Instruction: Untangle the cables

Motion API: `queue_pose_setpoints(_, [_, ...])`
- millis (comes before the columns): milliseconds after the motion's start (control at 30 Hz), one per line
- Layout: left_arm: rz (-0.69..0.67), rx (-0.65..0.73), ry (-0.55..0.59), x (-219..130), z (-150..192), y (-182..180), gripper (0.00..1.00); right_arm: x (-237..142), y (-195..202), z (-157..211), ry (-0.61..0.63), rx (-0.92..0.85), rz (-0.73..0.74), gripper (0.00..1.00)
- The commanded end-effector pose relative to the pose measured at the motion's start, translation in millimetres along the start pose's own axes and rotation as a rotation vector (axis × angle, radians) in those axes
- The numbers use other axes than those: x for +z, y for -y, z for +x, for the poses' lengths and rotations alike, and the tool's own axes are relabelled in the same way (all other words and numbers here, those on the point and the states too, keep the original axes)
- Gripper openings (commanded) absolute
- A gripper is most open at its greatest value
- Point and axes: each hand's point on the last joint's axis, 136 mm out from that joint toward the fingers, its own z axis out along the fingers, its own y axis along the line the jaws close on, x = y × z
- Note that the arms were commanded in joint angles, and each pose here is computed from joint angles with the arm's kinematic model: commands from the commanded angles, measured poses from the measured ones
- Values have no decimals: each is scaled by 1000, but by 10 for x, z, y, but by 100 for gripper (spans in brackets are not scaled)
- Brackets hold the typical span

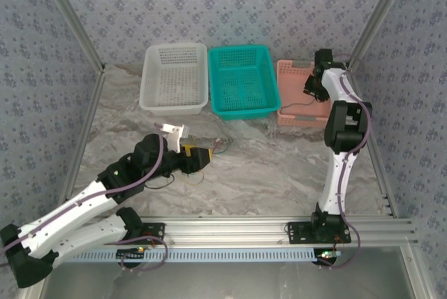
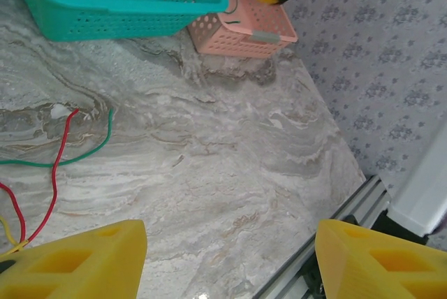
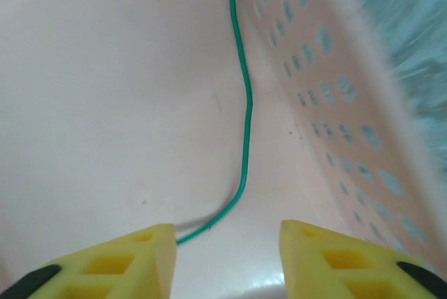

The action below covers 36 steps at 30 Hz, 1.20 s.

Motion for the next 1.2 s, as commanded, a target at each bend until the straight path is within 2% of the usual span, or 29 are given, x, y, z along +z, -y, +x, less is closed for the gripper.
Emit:
queue_pose_setpoints(0, [8,-19,13,-8,-107,109,65,-731,53,-255,133,45,-5,50])
queue_pose_setpoints(167, [25,-10,18,-54,-206,261,65,-1510,99,-115,242,77,-110,47])
queue_pose_setpoints(267, [-42,-17,-4,-78,-213,192,65,-2093,50,216,306,62,-225,47])
queue_pose_setpoints(367, [-129,-32,-30,-131,-168,50,65,-2662,-17,779,359,-7,-331,49])
queue_pose_setpoints(467, [-263,-39,-54,-235,-78,-216,66,-2991,-221,1538,333,-89,-504,53])
queue_pose_setpoints(633, [-560,-80,-162,-429,254,-940,69,-2781,-729,2936,127,-212,-669,55])
queue_pose_setpoints(733, [-660,-135,-193,-448,426,-1297,71,-2617,-1205,3575,15,-226,-754,55])
queue_pose_setpoints(833, [-660,-219,-181,-367,515,-1496,70,-2459,-1613,4039,-76,-237,-765,53])
queue_pose_setpoints(967, [-561,-315,-152,-104,526,-1552,71,-2124,-1946,4277,-134,-171,-740,51])
queue_pose_setpoints(1067, [-554,-347,-185,73,569,-1622,70,-1860,-1894,4137,-51,-150,-606,50])
queue_pose_setpoints(1167, [-620,-320,-220,155,612,-1768,70,-1704,-1756,3902,44,-162,-471,50])
